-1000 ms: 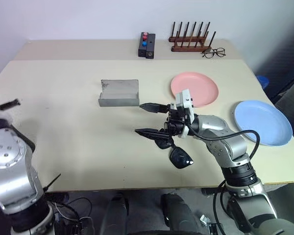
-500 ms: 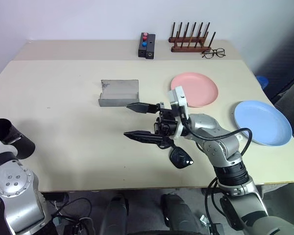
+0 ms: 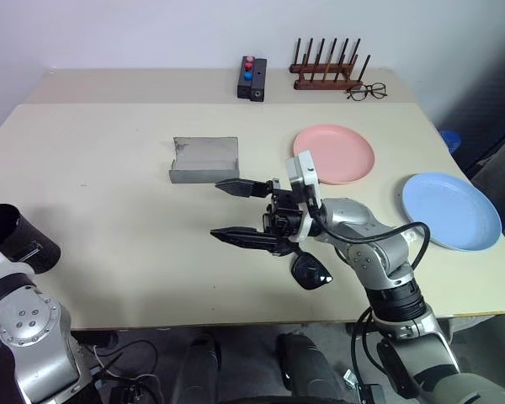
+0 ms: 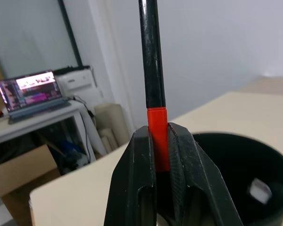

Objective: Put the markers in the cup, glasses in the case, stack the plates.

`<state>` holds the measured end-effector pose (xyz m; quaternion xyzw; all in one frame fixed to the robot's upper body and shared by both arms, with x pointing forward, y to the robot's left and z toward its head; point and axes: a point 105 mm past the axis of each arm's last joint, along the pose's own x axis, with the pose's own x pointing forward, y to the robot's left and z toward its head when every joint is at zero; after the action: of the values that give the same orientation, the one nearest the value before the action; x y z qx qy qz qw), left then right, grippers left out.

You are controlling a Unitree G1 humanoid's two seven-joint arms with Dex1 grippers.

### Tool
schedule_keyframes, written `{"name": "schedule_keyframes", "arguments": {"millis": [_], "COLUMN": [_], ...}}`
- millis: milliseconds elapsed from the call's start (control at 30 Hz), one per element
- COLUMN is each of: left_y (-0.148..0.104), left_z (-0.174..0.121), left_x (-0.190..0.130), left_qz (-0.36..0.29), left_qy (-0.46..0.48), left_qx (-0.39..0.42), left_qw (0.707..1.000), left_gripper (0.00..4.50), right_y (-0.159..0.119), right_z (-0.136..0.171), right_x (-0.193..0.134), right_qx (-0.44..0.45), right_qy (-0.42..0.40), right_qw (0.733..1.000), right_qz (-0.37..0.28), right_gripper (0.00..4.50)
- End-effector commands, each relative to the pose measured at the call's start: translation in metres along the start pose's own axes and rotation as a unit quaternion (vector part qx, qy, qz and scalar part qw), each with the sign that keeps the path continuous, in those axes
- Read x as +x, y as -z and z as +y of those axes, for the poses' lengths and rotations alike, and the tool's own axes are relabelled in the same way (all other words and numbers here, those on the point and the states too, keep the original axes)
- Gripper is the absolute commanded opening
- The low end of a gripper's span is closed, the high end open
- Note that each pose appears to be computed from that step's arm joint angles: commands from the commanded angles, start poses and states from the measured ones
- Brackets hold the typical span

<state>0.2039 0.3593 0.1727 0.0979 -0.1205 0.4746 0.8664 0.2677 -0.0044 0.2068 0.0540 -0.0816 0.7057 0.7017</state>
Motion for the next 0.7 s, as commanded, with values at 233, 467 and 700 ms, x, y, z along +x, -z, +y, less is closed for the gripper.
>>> {"name": "schedule_keyframes", "arguments": {"millis": [233, 467, 700], "left_y": [-0.0073, -0.0072, -0.0063], "left_z": [-0.0026, -0.0029, -0.0033], "left_x": [-0.0016, -0.0017, -0.0016], "left_qz": [-0.020, -0.021, -0.020], "left_qy": [0.002, 0.000, -0.003], "left_qx": [-0.010, -0.016, -0.013], "left_qw": [1.000, 1.000, 1.000], "left_gripper": [0.02, 0.02, 1.21], "right_y": [-0.0109, -0.0104, -0.0098], "right_z": [0.0064, 0.0062, 0.0065], "right_x": [0.0053, 0.0052, 0.0053], "right_qx": [-0.019, -0.017, -0.016], "right_qy": [-0.014, -0.013, -0.014], "right_qw": [1.000, 1.000, 1.000], "right_qz": [-0.016, -0.015, -0.015], "right_gripper": [4.50, 4.50, 4.50]}}
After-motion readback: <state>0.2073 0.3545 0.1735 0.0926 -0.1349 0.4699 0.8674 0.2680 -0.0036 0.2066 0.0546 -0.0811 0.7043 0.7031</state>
